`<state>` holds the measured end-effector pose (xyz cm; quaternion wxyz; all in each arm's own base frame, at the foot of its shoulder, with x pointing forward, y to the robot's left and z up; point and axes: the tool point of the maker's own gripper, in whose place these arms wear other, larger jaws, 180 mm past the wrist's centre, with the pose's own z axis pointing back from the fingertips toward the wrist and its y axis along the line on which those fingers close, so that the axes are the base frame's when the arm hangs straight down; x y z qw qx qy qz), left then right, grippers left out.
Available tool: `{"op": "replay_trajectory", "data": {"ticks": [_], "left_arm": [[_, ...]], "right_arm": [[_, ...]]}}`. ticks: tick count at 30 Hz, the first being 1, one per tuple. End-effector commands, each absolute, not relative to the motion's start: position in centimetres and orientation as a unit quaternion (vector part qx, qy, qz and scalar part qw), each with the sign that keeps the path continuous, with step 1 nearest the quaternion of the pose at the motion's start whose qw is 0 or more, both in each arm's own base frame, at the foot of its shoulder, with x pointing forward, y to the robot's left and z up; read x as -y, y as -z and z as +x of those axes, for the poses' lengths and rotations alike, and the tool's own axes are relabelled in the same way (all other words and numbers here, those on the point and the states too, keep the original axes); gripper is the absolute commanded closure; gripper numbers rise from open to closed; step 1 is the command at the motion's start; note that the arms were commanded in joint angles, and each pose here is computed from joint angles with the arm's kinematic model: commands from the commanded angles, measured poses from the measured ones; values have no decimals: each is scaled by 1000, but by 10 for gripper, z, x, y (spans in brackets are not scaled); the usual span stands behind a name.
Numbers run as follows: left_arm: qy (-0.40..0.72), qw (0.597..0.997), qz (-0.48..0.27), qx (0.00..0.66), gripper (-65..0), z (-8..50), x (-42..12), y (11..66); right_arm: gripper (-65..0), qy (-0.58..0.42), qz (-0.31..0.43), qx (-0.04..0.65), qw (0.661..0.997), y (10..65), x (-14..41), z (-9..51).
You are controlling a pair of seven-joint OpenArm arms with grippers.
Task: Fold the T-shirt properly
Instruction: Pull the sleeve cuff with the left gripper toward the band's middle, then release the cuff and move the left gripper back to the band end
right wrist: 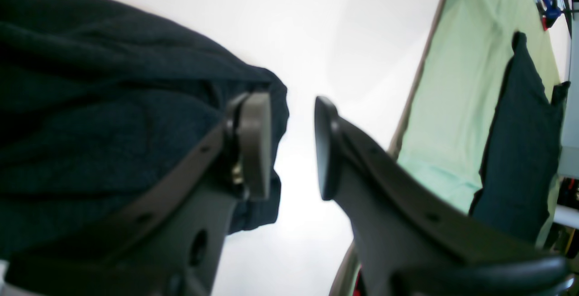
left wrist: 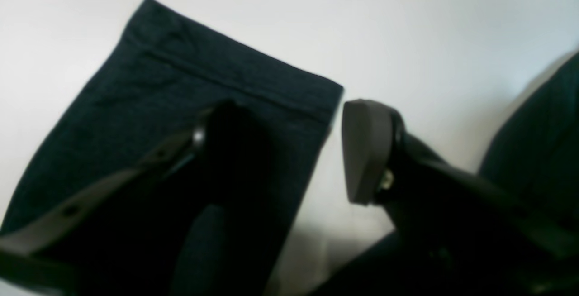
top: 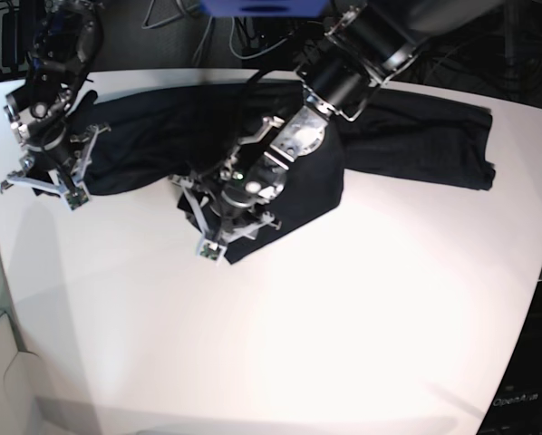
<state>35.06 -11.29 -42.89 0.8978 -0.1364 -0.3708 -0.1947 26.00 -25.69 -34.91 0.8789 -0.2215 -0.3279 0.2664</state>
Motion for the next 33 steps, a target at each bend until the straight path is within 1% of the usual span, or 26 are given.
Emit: {"op": "replay_trajectory", "data": {"ticks": [1,2,4,5,8,9,14,16,20,22,27,29,33], "left_arm": [[199,902,-124,362,-345,354,109,432],[204,905,-114,356,-328,352,106,439],[215,909,-92,344,-258,349,97,452],[221,910,-83,342,-204,348,94,456],[223,912,-74,336,-12,346,89,462],[222,913,-73,334,0,346,87,463],[220,909,-77,347,0,350,88,455],[214,901,-88,366,0,357,94,440],[162,887,-117,416,0,375,90,395],[138,891,-114,418,0,376,70,385],[80,876,-112,463,0,378,18,340],[56,872,-107,475,0,371,-7,326],[21,871,-92,482,0,349,-46,313]], "right_arm": [[-181,-265,-232,344,870,337,259,266],[-181,-266,-233,344,870,337,260,266],[-181,-266,-233,344,870,337,260,266],[-181,-266,-233,344,870,337,260,266],[-181,-266,-233,344,870,337,260,266],[-181,-266,-233,344,870,337,260,266],[-181,-265,-232,344,870,337,260,266],[-181,-265,-232,344,870,337,260,266],[-181,-265,-232,344,870,337,260,266],[-181,-266,-233,344,870,337,260,266],[-181,-267,-233,345,869,336,260,266],[-181,-266,-232,346,869,336,259,266],[-181,-266,-231,348,869,336,259,267]]}}
